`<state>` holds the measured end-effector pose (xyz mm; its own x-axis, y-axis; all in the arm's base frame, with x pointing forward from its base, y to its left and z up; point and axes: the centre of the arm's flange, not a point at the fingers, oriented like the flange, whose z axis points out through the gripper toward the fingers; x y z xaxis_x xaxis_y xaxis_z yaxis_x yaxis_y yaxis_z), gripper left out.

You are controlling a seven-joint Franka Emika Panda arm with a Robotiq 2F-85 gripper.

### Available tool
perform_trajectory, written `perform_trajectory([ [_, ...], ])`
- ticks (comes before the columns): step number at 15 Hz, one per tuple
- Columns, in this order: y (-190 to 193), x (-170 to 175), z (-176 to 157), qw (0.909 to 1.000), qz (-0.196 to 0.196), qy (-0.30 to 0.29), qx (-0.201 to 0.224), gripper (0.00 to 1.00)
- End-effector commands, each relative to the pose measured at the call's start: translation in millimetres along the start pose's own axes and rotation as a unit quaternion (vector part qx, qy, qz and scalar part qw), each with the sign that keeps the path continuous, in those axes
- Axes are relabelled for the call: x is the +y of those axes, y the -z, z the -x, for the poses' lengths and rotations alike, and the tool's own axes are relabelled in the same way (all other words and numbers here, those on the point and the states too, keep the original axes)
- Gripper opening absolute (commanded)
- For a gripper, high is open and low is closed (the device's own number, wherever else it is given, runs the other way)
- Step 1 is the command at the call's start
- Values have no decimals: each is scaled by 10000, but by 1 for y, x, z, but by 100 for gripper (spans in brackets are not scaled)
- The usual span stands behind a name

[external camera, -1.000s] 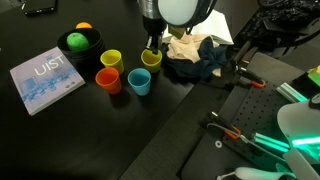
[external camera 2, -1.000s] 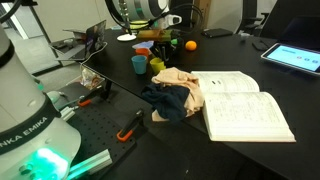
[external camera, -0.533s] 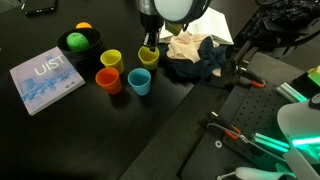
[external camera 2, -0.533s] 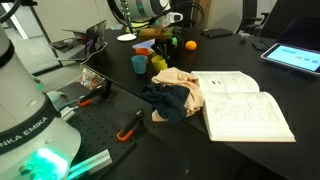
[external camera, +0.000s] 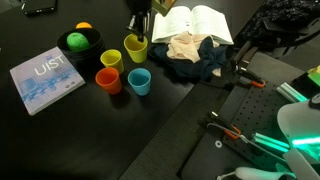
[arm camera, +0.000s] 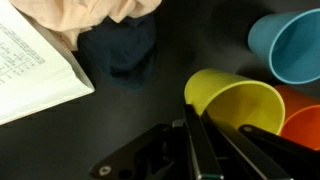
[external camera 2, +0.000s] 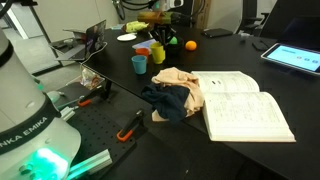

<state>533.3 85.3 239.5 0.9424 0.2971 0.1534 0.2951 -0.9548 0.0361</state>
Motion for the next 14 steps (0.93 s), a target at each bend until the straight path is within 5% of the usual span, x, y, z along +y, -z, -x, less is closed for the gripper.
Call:
perform_trajectory([
  [1,45,11,-17,9998,-130,-40,116,1],
  [6,81,11,-21,9998,-172,-38,77,1],
  [14,114,-26,16,9991,-241,-107,-347,1],
])
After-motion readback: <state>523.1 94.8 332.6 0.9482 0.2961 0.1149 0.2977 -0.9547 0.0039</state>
